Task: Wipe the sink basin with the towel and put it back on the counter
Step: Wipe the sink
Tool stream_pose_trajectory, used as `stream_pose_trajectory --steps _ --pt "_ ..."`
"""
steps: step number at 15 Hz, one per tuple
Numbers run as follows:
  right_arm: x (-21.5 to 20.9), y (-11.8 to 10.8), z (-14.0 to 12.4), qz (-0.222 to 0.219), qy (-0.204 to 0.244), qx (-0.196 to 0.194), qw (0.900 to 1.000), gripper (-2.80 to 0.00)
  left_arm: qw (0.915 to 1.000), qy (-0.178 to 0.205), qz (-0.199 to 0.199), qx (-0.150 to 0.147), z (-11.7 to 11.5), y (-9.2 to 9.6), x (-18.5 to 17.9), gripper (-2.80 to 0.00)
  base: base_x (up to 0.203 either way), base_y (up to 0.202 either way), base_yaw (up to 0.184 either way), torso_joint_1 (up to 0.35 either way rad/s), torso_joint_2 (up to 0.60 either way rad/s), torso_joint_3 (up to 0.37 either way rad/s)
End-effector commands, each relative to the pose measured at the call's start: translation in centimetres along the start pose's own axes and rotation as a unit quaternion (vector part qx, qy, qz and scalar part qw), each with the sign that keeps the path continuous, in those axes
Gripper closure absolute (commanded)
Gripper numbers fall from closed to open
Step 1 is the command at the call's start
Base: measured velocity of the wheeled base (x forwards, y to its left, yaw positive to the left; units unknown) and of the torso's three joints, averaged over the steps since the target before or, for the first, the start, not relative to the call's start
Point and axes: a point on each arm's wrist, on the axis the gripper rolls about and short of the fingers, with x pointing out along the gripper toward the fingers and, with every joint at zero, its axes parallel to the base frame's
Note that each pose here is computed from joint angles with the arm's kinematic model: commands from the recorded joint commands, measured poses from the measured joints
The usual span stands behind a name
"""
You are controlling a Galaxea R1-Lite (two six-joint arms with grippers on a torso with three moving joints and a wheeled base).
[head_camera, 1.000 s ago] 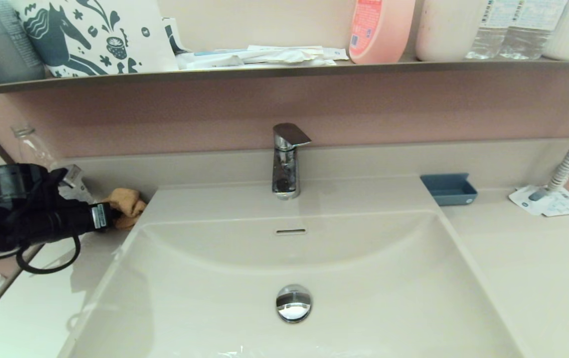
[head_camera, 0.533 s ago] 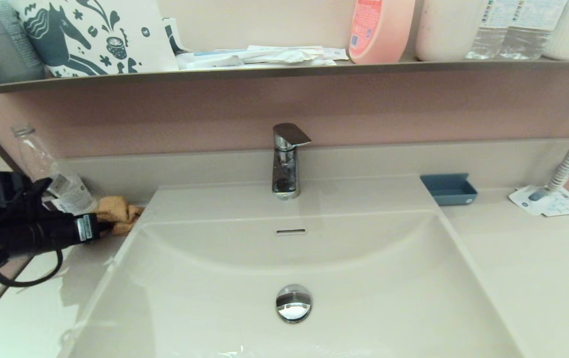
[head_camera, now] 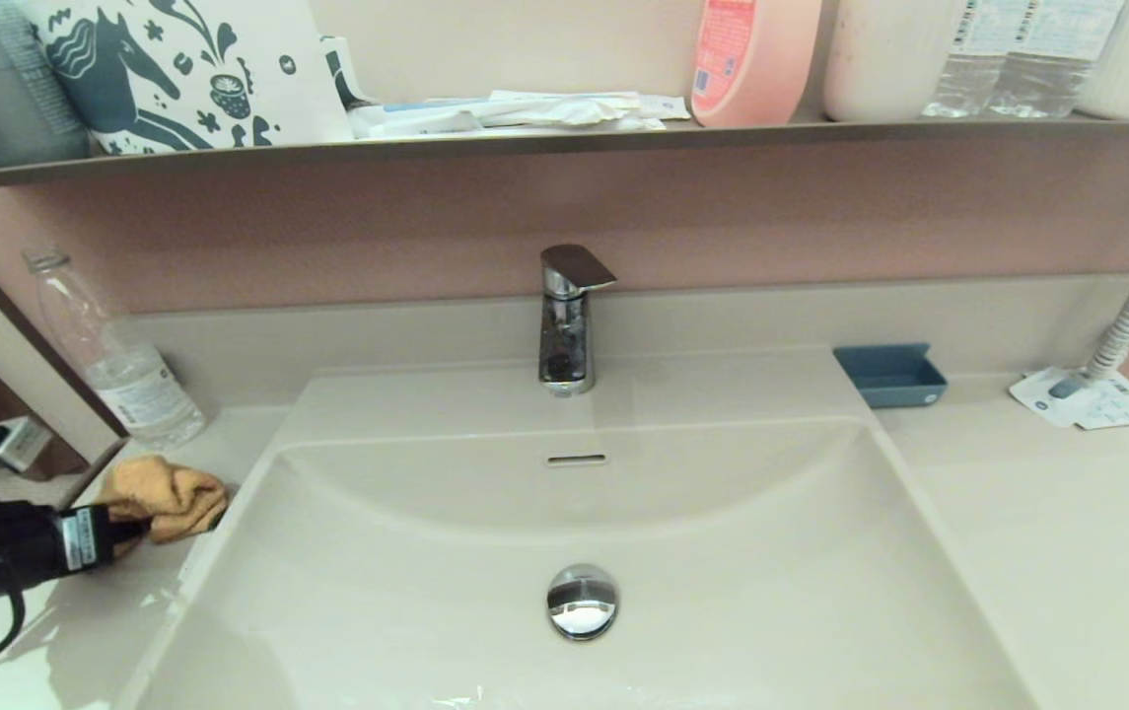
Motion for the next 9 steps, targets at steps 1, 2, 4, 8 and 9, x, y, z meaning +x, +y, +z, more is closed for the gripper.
stream_pose_trajectory --steps 1,2,4,8,9 --pt "0.0 0.0 0.0 0.0 -0.001 0.0 1.0 0.0 0.9997 -0.004 0.023 -0.006 -0.6 1.0 -1.1 0.0 0.0 0.0 0.0 0.0 0.0 0.0" --pt "0.0 0.0 0.0 0.0 0.0 0.0 1.0 0.0 0.9995 -0.005 0.03 0.006 -0.7 2.0 -1.1 0.0 0.0 0.0 0.0 0.0 0.0 0.0" --pt "0.0 0.0 0.0 0.0 -0.001 0.0 1.0 0.0 0.9996 -0.009 0.024 0.012 -0.1 2.9 -0.5 0.0 0.0 0.0 0.0 0.0 0.0 0.0" --pt "0.0 0.0 0.0 0.0 0.0 0.0 1.0 0.0 0.9997 -0.012 0.007 0.022 1.6 3.4 1.8 0.0 0.0 0.0 0.0 0.0 0.0 0.0" --pt "0.0 0.0 0.0 0.0 0.0 0.0 1.0 0.0 0.9996 -0.012 0.001 0.024 1.9 3.2 2.4 0.0 0.0 0.0 0.0 0.0 0.0 0.0"
